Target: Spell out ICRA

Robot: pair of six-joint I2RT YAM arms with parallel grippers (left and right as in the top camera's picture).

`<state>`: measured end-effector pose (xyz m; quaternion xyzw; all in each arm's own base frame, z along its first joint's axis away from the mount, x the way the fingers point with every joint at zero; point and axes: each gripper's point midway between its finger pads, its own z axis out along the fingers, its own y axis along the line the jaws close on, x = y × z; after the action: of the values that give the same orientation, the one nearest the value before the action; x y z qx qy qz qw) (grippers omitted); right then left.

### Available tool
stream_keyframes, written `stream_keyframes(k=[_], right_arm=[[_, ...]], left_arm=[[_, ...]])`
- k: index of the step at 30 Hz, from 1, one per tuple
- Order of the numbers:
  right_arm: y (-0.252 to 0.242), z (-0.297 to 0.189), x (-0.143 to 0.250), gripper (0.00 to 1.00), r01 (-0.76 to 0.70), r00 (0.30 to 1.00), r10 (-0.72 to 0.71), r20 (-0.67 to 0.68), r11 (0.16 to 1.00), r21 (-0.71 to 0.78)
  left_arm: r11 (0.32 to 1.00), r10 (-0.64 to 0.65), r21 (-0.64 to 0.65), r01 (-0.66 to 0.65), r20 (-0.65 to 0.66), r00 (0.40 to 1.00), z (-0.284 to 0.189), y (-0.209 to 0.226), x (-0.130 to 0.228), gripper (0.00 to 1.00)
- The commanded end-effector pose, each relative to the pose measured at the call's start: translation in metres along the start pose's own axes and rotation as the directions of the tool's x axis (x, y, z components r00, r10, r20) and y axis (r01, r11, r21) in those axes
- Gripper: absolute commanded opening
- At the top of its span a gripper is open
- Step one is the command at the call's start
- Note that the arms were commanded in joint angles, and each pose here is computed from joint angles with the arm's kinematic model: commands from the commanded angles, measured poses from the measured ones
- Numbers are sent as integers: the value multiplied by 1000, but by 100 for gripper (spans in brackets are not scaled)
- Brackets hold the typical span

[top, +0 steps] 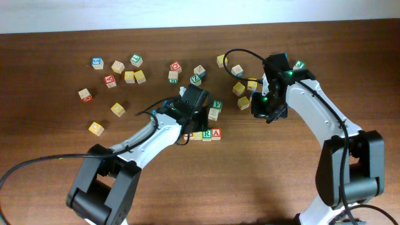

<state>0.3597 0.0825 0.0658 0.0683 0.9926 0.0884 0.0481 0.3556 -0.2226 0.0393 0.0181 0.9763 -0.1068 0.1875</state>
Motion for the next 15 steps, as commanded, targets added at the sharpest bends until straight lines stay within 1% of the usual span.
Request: stream_keyframes(k=[1, 7, 9, 11, 15], right_arm=[[-2, -2, -4, 21, 6, 1000, -6, 10, 1000, 4], [-2, -2, -3, 21, 6, 1000, -6, 10, 1000, 4], [-2, -2, -3, 21, 6, 1000, -6, 10, 1000, 4], [-3, -2, -3, 21, 5, 1000, -5, 6, 1000, 5], [-3, -2, -3, 21, 5, 1000, -5, 7, 1000, 5]], left_arm=[[1000, -7, 27, 9, -47, 999, 1, -7, 9, 0], [1000, -6, 14, 7, -65, 998, 2, -4, 14, 0], [1000, -7, -7, 6, -64, 998, 7, 0, 14, 0], [1000, -7, -20, 6, -91, 996, 14, 3, 21, 0], [1000, -7, -19, 5, -90, 996, 14, 3, 21, 0]])
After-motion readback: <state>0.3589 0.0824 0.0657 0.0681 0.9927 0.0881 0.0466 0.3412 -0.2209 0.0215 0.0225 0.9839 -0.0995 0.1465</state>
